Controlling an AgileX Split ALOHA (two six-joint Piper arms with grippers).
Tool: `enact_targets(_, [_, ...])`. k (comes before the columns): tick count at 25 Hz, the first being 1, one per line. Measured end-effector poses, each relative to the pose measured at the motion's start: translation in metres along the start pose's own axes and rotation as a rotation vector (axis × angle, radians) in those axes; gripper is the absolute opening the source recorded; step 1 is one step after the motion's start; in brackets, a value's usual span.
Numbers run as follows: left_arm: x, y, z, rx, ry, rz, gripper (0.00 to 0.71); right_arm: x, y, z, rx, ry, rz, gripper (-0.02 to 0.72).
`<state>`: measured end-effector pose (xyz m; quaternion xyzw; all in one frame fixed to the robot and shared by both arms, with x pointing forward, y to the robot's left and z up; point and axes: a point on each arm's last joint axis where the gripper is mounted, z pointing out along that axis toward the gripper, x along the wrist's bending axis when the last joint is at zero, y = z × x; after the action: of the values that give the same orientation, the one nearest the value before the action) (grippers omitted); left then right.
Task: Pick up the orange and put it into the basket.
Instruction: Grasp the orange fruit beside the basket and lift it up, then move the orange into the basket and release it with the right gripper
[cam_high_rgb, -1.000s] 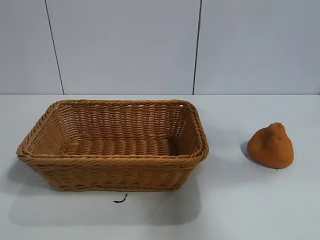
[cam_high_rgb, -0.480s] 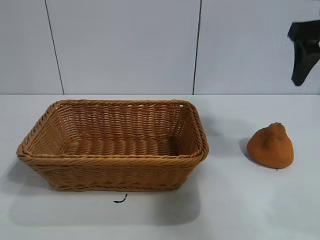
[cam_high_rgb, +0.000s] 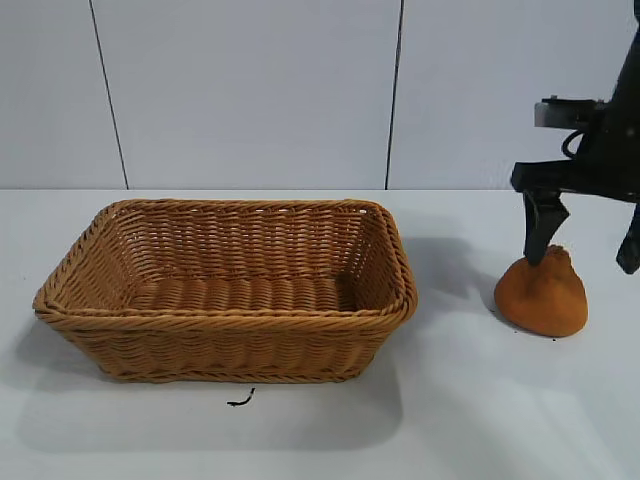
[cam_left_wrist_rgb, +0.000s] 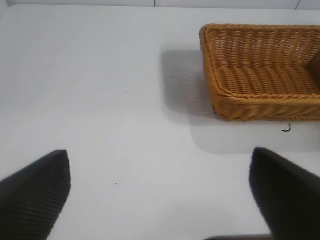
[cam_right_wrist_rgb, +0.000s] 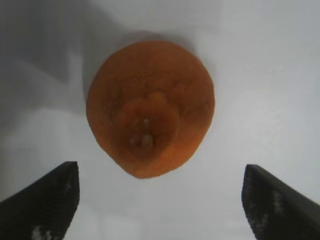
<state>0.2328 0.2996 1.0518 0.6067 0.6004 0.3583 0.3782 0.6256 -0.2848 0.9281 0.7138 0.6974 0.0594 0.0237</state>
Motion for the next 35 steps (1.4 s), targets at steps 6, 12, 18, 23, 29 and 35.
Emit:
enact_targets(6, [0.000, 0.000, 0.000, 0.000, 0.000, 0.000, 0.697, -0.001, 0.004, 0.029, 0.005, -0.002, 0.004, 0.607])
enact_targets(12, [0.000, 0.000, 0.000, 0.000, 0.000, 0.000, 0.697, -0.001, 0.006, 0.038, -0.004, 0.000, 0.015, 0.523])
enact_targets(18, [0.000, 0.000, 0.000, 0.000, 0.000, 0.000, 0.697, -0.001, 0.006, 0.040, -0.001, 0.002, 0.018, 0.197])
enact_targets(23, [0.000, 0.000, 0.000, 0.000, 0.000, 0.000, 0.697, 0.000, 0.007, 0.024, -0.015, 0.004, -0.004, 0.053])
enact_targets(29, [0.000, 0.000, 0.000, 0.000, 0.000, 0.000, 0.697, 0.003, 0.026, -0.024, -0.068, 0.005, -0.018, 0.053])
enact_targets(35, [0.000, 0.000, 0.000, 0.000, 0.000, 0.000, 0.697, 0.006, 0.045, -0.074, -0.099, 0.012, -0.028, 0.053])
